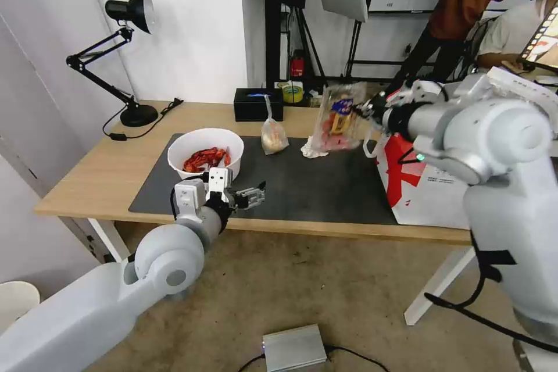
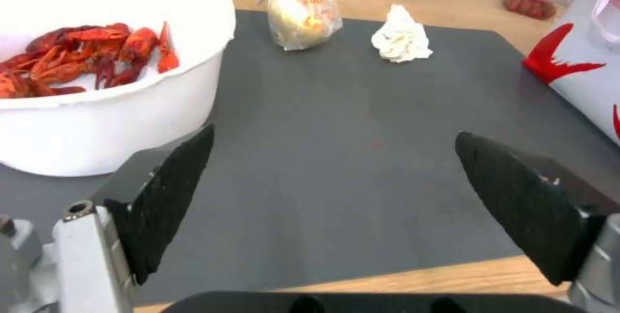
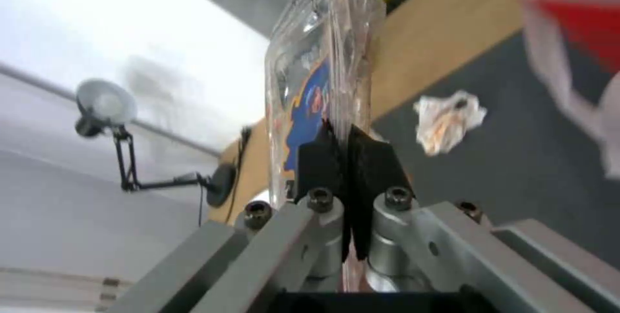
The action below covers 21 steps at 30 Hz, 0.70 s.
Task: Pick up the trash from the table and place it into the takeout bag.
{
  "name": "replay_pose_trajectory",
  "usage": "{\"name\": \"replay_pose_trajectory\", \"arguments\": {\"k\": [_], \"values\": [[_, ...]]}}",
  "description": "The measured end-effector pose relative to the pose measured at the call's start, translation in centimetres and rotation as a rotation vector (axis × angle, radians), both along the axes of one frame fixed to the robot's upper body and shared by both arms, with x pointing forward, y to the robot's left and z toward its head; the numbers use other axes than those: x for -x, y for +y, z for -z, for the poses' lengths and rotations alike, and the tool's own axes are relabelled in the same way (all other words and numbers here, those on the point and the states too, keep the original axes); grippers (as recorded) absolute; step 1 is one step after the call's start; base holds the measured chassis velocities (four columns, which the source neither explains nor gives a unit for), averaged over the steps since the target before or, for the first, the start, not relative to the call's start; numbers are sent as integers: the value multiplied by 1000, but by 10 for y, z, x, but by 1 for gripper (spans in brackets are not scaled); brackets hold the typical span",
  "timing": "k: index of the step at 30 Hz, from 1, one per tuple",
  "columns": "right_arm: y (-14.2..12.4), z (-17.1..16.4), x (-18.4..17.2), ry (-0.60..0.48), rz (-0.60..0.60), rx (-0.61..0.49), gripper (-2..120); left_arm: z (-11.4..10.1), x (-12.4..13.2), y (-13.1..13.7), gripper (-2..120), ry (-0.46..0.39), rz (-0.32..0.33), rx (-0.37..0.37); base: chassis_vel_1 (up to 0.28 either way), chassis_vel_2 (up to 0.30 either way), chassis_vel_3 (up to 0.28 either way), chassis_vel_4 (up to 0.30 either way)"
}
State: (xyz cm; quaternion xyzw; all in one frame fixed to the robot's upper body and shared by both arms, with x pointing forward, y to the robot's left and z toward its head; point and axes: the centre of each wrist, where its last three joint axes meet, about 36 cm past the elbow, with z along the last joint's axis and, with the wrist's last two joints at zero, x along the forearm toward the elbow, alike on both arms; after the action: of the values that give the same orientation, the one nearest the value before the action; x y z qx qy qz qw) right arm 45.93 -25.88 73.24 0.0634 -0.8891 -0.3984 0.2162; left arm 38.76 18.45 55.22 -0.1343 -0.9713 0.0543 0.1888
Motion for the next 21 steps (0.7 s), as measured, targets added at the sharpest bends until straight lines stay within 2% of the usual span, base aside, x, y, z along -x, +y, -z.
{"name": "replay_pose_trajectory", "arguments": {"k": [8,12,21], "values": [[-33,-33,13,-45,86,10,0,-2,8,4,100,-5,-3,-1,0,0,0,0],[-60,-50,23,-66,145,13,0,-3,11,5,100,-7,-7,4,0,0,0,0],[-101,-60,30,-60,238,6,0,-7,17,7,100,-16,-5,9,0,0,0,0]]}}
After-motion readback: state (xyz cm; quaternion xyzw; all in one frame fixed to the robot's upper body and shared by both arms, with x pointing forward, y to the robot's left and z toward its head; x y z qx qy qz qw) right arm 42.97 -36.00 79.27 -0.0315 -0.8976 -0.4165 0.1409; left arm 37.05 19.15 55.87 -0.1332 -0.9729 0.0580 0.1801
